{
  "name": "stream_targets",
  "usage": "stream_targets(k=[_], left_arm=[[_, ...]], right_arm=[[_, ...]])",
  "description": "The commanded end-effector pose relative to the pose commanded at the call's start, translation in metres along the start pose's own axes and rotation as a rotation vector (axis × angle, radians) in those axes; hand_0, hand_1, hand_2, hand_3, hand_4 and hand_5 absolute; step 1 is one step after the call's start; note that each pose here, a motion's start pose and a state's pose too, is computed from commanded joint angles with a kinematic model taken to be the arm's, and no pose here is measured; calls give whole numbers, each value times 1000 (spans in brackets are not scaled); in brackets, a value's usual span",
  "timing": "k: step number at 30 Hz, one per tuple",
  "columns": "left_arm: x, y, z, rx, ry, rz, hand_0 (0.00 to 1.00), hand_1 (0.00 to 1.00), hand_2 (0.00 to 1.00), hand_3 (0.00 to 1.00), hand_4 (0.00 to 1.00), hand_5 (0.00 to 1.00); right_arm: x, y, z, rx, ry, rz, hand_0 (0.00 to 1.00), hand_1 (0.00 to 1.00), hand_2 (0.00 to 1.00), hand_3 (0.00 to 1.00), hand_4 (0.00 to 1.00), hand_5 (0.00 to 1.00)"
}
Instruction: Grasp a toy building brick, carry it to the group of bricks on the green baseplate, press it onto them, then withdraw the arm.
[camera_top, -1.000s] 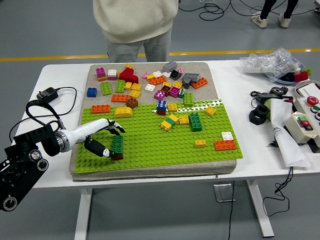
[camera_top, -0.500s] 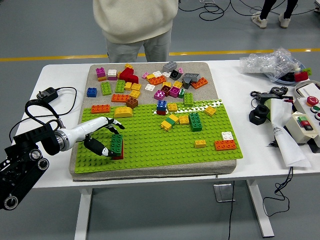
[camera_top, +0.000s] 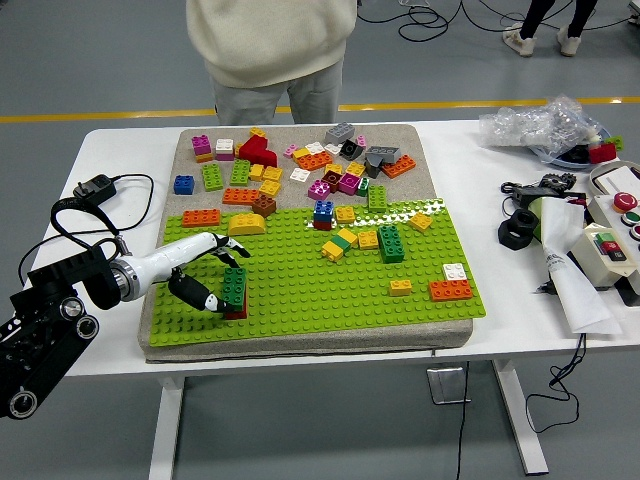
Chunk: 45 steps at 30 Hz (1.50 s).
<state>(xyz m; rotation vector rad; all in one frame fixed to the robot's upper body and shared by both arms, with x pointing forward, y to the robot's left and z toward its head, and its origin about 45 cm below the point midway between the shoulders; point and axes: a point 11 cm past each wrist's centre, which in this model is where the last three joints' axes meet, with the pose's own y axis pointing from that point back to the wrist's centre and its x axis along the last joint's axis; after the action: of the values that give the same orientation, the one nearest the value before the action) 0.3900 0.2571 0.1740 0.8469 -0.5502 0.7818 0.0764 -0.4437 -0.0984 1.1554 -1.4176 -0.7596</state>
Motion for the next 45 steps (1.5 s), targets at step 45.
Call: stream_targets(k=[45], left_arm=[[3,3,7,-34,15,2,989,872,764,870,998,136]], right_arm=[[-2,0,2,-5,1,-5,772,697,741,764,998,768]])
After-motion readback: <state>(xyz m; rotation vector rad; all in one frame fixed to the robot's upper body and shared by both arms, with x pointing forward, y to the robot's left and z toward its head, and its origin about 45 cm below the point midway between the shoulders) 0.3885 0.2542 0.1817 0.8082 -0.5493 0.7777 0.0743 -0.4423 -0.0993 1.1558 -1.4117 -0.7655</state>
